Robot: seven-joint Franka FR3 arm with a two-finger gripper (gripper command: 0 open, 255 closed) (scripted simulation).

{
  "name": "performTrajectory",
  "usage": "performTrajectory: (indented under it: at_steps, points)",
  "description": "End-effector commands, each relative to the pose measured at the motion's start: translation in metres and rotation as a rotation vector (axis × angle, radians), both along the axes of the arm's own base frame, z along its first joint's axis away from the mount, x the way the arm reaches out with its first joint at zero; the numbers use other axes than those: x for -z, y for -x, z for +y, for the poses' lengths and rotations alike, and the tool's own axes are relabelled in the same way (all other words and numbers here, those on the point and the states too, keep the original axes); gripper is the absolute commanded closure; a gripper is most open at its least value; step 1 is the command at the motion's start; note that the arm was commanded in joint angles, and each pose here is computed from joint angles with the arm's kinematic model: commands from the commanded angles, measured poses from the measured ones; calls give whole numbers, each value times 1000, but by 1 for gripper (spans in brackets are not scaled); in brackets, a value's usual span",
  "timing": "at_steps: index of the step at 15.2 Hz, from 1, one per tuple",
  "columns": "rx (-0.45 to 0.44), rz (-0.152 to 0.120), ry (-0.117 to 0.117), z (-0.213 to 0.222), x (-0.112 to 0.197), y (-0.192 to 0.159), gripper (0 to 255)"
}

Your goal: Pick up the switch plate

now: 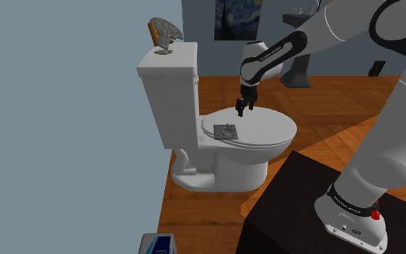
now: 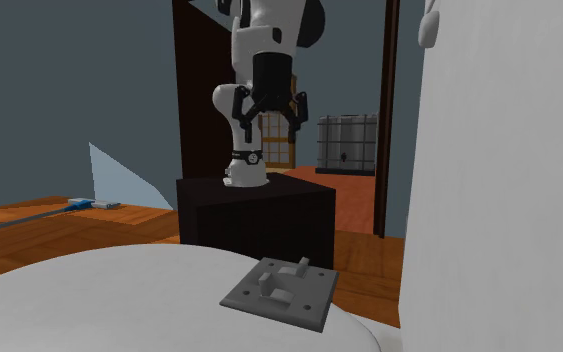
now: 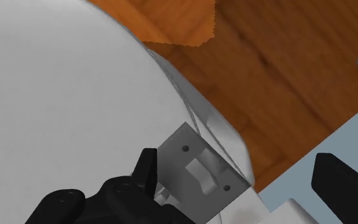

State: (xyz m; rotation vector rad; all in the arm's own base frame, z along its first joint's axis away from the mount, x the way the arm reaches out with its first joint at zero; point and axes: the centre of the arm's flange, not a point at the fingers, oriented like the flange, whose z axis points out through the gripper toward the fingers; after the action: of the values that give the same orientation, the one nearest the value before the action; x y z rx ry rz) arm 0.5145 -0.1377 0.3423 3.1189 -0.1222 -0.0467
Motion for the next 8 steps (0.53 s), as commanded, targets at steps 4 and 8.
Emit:
performTrajectory:
  at_steps: [4, 8]
  points:
    - [-2, -11, -13, -27, 46, -40, 0]
    - [-4, -20, -24, -47, 82, -74, 0]
